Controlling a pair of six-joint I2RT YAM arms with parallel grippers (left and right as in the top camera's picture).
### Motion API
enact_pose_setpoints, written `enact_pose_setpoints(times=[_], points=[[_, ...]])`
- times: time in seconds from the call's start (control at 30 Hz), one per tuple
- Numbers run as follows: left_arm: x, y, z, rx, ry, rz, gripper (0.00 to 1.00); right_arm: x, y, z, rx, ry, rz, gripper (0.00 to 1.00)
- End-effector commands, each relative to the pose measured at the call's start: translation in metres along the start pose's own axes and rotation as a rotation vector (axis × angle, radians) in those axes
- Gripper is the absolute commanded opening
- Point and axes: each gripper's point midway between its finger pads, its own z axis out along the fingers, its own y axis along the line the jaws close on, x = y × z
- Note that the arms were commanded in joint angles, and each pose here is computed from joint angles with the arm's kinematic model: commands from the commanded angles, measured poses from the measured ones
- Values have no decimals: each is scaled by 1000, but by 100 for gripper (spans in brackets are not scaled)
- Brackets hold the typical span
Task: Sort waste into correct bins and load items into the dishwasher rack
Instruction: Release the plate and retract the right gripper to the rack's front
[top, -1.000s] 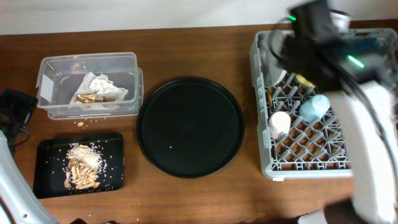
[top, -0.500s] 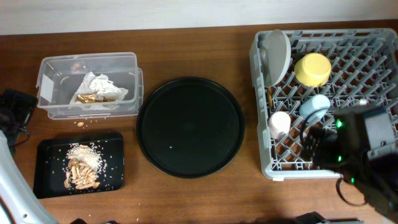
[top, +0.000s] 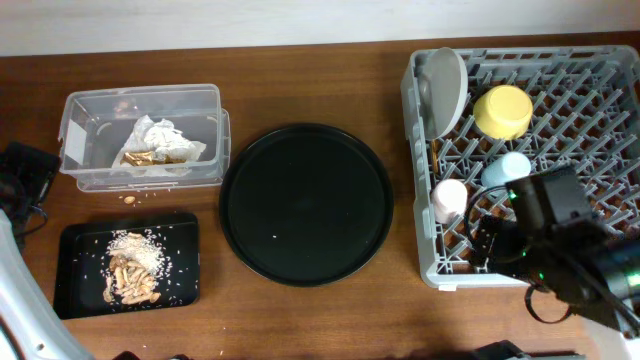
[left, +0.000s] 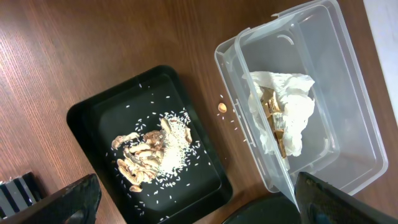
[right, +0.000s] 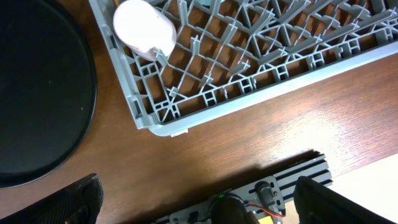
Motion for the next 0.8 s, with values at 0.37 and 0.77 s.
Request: enact_pose_setpoints(times=[0.37,0.77], points=[[-1,0,0,2,0,-6,99,-13,41,47,-444,-443,-68,99],[-1,0,0,3,0,-6,99,-20,31,82,-572,-965,19,99]])
